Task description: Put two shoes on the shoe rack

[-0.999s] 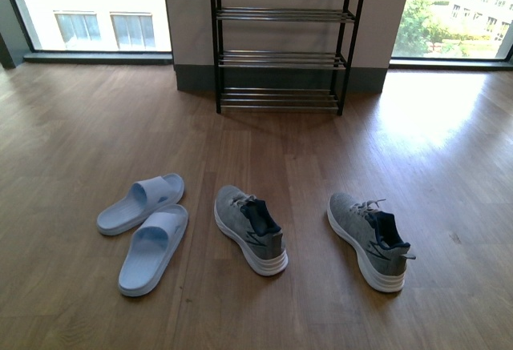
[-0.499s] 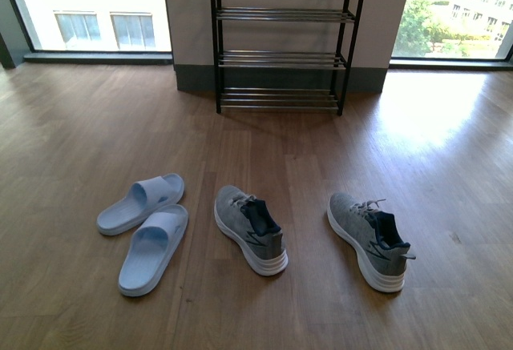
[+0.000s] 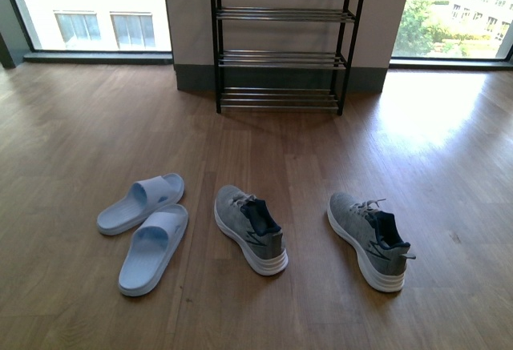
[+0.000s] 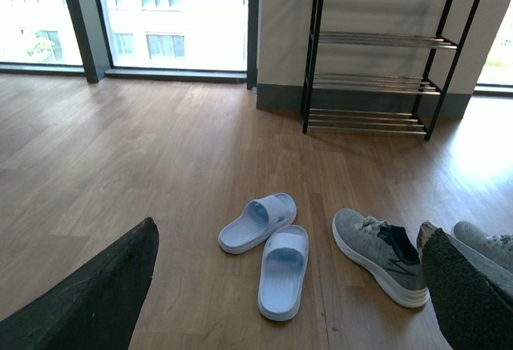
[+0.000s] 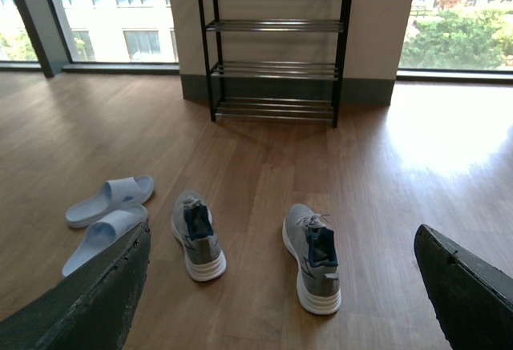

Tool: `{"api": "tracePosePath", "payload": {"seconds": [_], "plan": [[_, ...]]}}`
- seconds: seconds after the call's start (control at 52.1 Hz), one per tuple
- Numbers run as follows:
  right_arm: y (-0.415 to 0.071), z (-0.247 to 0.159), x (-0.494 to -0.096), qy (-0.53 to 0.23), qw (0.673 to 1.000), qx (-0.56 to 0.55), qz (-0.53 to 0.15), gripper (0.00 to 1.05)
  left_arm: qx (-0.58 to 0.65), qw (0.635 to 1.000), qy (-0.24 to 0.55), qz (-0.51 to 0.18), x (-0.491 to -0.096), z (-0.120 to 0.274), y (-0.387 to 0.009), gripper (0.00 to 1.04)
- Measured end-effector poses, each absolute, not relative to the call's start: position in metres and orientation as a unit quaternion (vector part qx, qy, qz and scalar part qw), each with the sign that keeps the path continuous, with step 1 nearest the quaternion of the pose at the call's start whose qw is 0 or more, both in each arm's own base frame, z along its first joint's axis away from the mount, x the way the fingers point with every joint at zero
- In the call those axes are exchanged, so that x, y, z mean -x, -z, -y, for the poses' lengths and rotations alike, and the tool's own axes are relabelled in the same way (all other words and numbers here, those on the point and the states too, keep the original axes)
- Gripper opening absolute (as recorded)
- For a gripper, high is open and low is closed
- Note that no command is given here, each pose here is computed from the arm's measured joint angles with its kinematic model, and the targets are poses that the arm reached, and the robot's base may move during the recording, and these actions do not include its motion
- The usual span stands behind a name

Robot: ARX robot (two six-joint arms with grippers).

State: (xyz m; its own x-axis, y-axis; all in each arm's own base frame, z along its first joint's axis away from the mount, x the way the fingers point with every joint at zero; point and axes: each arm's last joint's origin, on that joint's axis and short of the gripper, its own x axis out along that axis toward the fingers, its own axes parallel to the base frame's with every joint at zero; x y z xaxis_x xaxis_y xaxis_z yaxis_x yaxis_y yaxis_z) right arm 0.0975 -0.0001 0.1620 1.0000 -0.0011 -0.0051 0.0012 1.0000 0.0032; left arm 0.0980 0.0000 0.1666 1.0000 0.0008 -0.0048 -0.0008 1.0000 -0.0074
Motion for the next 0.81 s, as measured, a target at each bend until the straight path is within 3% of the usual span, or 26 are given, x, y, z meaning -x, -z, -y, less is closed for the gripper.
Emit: {"api": "tracePosePath", "payload": {"seconds": [0.807], "plan": [[-0.1620,0.0001,-0.0975,0.001,1.000,-0.002,-0.003,0.95,0.004,1.000,0.000,-0.002,-0.0980,0.0000,-0.1666,0.95]]}}
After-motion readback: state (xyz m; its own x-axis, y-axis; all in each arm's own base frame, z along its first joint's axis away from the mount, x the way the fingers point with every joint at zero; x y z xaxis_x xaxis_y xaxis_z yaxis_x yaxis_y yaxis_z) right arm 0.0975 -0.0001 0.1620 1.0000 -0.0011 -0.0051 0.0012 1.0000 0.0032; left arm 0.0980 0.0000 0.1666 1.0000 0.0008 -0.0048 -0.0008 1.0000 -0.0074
